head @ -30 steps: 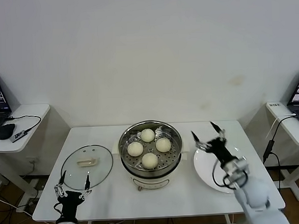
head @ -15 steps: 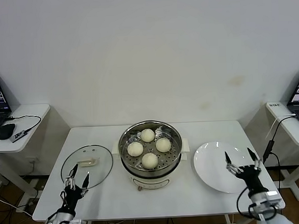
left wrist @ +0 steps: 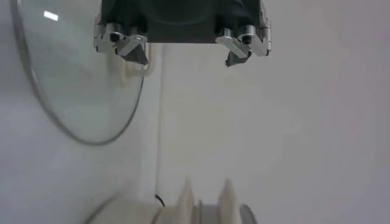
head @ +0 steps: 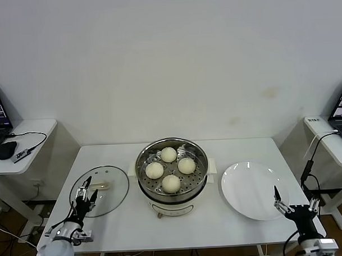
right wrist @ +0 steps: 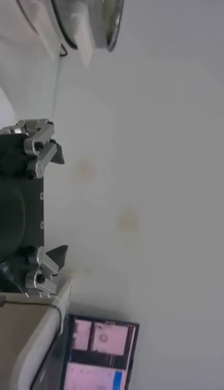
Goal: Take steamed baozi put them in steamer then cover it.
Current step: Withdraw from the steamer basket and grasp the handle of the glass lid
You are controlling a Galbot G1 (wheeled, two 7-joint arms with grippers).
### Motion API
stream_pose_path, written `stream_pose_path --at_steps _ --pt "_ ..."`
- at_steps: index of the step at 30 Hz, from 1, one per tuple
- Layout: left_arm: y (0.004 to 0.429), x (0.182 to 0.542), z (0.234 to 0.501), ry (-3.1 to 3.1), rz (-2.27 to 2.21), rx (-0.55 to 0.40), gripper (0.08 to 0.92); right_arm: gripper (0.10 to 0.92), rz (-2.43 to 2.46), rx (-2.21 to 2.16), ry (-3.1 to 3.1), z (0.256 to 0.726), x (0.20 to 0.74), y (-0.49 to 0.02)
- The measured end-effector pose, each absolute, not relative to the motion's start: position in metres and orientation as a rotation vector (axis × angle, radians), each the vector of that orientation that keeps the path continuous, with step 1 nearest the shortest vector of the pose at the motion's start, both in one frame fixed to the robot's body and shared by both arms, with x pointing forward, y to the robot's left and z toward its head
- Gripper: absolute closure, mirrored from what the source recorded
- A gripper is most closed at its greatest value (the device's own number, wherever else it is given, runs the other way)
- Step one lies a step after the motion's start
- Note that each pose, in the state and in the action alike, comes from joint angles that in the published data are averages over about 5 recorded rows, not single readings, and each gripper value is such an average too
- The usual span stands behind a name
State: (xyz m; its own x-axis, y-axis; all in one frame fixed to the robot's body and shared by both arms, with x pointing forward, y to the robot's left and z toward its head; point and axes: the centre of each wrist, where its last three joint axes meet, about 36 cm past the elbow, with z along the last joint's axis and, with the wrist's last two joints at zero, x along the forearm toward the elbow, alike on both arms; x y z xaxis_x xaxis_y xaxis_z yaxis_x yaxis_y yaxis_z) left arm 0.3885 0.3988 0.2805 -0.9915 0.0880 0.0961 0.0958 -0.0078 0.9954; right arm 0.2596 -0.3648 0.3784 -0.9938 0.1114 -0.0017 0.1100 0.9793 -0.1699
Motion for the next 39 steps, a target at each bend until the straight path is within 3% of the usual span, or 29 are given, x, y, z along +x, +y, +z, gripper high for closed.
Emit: stream_pose_path --at_steps 31,34,39 --pt "0.419 0.472 0.278 -2.125 -2.193 -0.217 0.179 0.2 0.255 -0.23 -3.085 0.367 0.247 -0.353" --pt "0.419 0.473 0.275 -2.131 -2.177 -0.221 0.213 0.2 0.252 -0.228 -3.086 0.366 0.248 -0.352" --pt "0.418 0.472 0.271 -2.137 -2.161 -0.231 0.34 0.2 0.252 -0.225 -3.084 0.366 0.248 -0.35"
